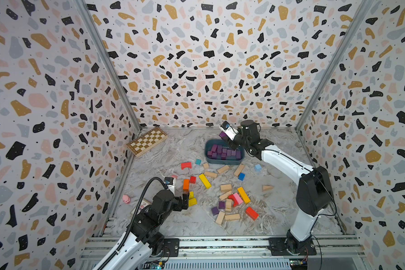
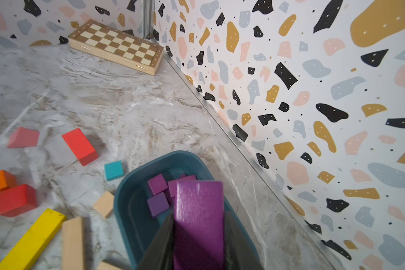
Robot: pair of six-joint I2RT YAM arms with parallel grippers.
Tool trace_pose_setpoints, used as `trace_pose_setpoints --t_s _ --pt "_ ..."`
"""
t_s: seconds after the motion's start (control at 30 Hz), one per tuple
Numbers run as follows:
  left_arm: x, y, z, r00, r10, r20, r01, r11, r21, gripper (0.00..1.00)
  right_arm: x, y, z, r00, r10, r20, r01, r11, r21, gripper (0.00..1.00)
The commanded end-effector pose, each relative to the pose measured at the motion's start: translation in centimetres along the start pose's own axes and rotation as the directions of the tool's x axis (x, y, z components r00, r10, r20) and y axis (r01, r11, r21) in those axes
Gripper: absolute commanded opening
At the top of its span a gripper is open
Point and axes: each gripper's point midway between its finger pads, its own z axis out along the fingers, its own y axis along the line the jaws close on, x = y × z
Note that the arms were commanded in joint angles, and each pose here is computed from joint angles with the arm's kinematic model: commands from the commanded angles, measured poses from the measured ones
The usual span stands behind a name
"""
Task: Pick purple bricks into the storage bin
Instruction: Place the building block in the storage box.
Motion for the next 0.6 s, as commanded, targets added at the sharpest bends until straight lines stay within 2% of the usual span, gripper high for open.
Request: trace_pose_setpoints --t_s 0.0,0.07,0.27,0.57 --pt "-0.9 -0.6 -0.1 0.999 0.007 0.034 -0.008 1.0 0.027 0.99 3.1 1.0 1.0 0.988 -0.135 -0.069 0.123 0.98 -0.155 0.0" --pt "-0.9 -0.6 -0.1 0.999 0.009 0.033 -0.009 1.0 0.028 0.99 4.8 0.8 1.5 0.973 -0.22 -0.064 0.202 0.955 -0.218 0.0" --pt "-0.9 -0.6 -0.2 0.999 0.008 0.039 -0.009 1.0 0.029 0.99 8.9 -0.1 2.6 0.916 -0.393 -0.084 0.355 0.89 -0.287 0.0" --pt "-0.9 -0.7 -0.1 0.999 0.008 0.035 -0.009 0.999 0.032 0.99 11.9 1.4 4.3 0.901 -0.427 -0.078 0.362 0.838 -0.408 0.0"
